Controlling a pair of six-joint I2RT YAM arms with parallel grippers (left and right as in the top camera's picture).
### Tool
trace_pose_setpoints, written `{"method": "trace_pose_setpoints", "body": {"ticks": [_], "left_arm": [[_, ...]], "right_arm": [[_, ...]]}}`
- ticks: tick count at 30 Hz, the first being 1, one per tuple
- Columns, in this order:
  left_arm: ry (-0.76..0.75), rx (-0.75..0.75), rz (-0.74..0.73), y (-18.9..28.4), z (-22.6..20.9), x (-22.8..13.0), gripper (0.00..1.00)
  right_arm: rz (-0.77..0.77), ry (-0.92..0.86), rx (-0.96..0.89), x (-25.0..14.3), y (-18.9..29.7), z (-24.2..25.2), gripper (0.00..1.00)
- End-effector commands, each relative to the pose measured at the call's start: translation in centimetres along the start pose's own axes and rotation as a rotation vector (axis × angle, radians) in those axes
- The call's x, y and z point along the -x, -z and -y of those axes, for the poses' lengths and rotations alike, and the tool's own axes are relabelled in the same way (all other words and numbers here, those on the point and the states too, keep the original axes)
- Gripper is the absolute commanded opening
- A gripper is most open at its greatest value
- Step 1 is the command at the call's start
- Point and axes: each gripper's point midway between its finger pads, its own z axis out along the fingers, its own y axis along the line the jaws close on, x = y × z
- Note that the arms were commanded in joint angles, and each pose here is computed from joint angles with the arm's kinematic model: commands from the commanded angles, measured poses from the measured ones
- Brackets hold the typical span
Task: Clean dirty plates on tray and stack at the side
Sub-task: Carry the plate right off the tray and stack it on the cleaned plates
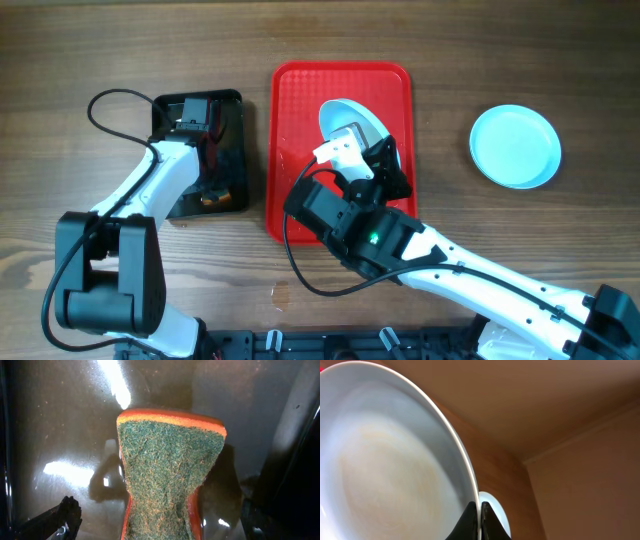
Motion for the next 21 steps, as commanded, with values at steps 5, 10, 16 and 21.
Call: {"method": "trace_pose_setpoints", "body": {"ticks": [5, 10, 16, 21], "left_arm": [[-0.006, 0.005, 0.013, 0.24, -0.13, 0.33, 1.0], [-0.006, 0.005, 0.013, 0.24, -0.13, 0.33, 1.0], [-0.006, 0.005, 0.013, 0.24, -0.13, 0.33, 1.0], [-0.006, 0.005, 0.013, 0.24, -0.13, 0.33, 1.0]], "right_arm": [[0.018, -0.023, -0.057, 0.74, 0.3, 1.41, 0.04], [0.018, -0.023, -0.058, 0.73, 0.3, 1.41, 0.04], [0.018, -0.026, -0.057, 0.75, 0.3, 1.41, 0.04], [0.019, -0.064, -0.033, 0.86, 0.23, 0.99, 0.04]]}}
